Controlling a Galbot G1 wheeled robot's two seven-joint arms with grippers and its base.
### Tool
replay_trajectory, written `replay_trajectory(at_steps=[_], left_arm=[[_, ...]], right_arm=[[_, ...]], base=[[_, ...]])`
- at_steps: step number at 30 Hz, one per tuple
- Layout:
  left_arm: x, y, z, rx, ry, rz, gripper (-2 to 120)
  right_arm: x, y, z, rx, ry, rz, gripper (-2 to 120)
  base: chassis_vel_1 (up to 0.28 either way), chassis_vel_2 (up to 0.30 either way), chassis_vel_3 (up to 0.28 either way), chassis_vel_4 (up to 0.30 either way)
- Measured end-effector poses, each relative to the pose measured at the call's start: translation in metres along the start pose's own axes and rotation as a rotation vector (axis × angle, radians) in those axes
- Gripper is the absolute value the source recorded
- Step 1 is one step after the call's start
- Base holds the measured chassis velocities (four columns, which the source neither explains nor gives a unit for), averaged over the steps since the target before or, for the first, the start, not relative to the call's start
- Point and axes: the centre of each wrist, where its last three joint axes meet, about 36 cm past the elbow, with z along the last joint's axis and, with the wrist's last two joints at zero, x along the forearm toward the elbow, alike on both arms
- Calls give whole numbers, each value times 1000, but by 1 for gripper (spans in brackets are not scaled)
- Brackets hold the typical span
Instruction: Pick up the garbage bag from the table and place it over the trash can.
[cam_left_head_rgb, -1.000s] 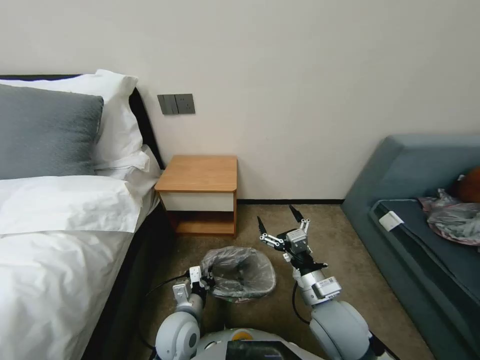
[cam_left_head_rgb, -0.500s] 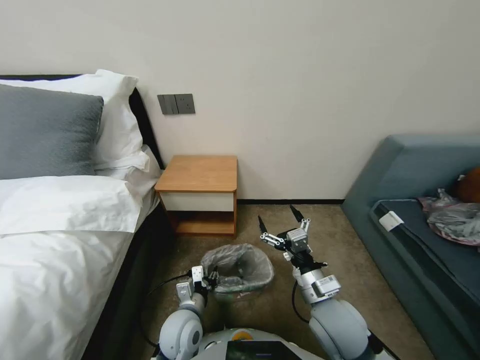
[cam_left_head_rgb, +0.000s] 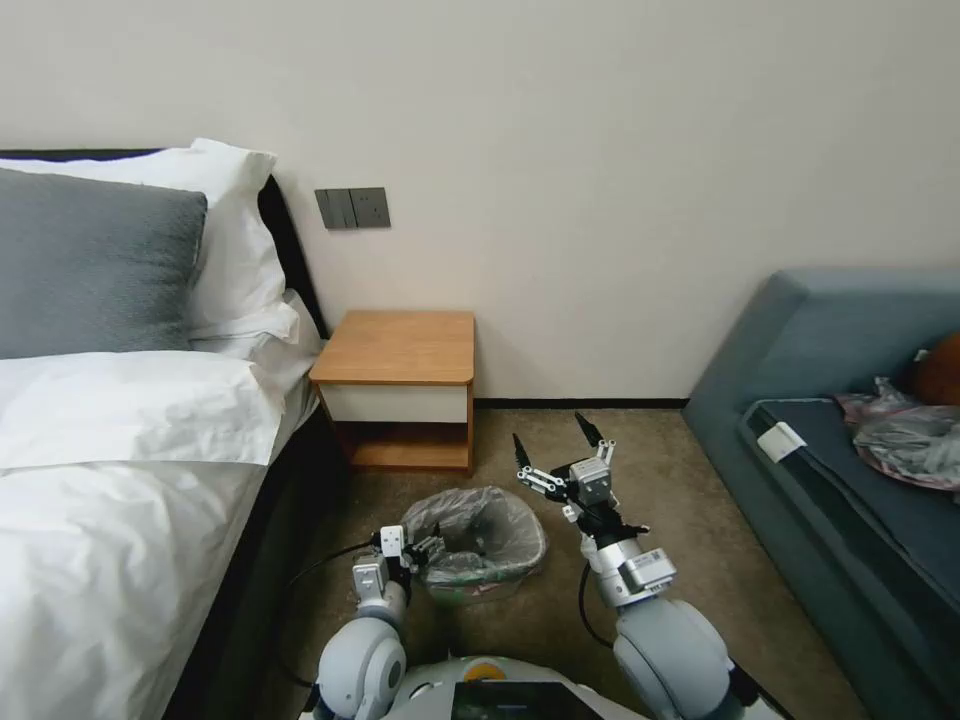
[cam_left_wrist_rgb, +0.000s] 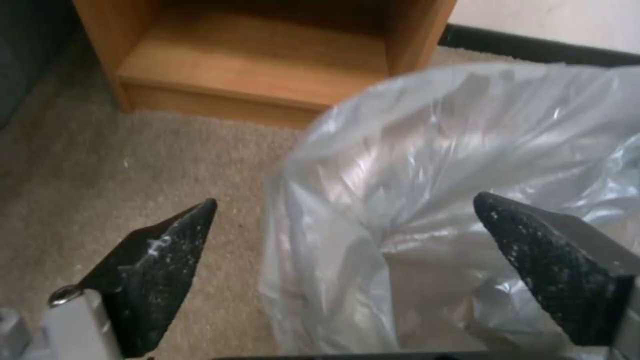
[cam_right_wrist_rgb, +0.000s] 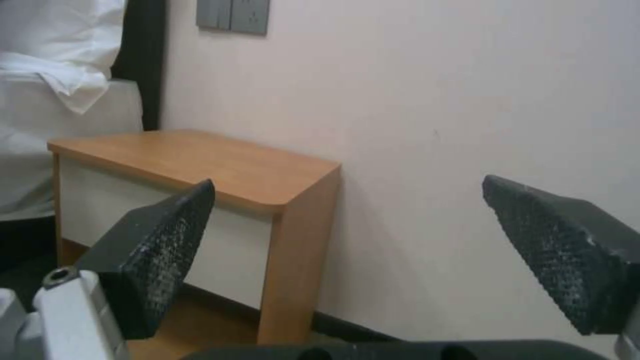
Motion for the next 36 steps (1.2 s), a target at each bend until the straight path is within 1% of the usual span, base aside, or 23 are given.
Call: replay_trajectory(at_steps=[4,5,7,8,11,12,14,15,17,18,19,21,22,23,26,27,28,30,32,35,36], left_arm=[[5,3,-8,-11,-29,-9,100],[7,5,-10,-21,-46,-18,100],[8,10,-12,-50,-109,-48,100],[8,10,-12,-50,-109,-48,100],[11,21,-15,-77,-200,-80,100],[11,21,-15,-77,-200,-80,100],[15,32,-17,-95,-281,-68,100],[15,32,-17,-95,-281,-68,100],[19,40,-17,-117,-355,-65,100],[22,45,-15,-141,-410,-65,100],[22,45,-15,-141,-410,-65,100],[25,49,-8,-163,-495,-62,100],[27,51,-1,-169,-540,-65,100],[27,51,-1,-169,-540,-65,100],[39,53,18,-178,-611,-67,100],[42,53,22,-183,-619,-72,100],[42,53,22,-183,-619,-72,100],[56,54,34,-195,-631,-77,100],[59,54,37,-195,-630,-77,100],[75,55,49,-202,-618,-75,100],[75,55,49,-202,-618,-75,100]], right_arm=[[2,0,1,-7,7,15,100],[2,0,1,-9,9,22,100],[5,1,3,-16,17,39,100],[5,1,3,-16,17,39,100],[10,1,10,-13,19,74,100],[10,1,10,-13,19,74,100],[20,0,21,-7,20,103,100],[20,0,21,-7,20,103,100],[32,1,33,1,25,125,100],[40,1,39,6,35,139,100],[40,1,39,6,35,139,100],[52,3,50,13,43,168,100],[59,3,60,23,46,188,100],[59,3,60,23,46,188,100],[77,5,84,34,63,245,100],[82,6,88,35,66,254,100],[82,6,88,35,66,254,100],[101,9,100,31,77,270,100],[105,10,103,28,79,274,100],[126,13,111,18,74,311,100],[126,13,111,18,74,311,100]], base=[[0,0,0,0],[0,0,0,0],[0,0,0,0],[0,0,0,0],[0,0,0,0],[0,0,0,0],[0,0,0,0],[0,0,0,0],[0,0,0,0],[0,0,0,0],[0,0,0,0],[0,0,0,0],[0,0,0,0],[0,0,0,0],[0,0,0,0],[0,0,0,0],[0,0,0,0],[0,0,0,0],[0,0,0,0],[0,0,0,0],[0,0,0,0]])
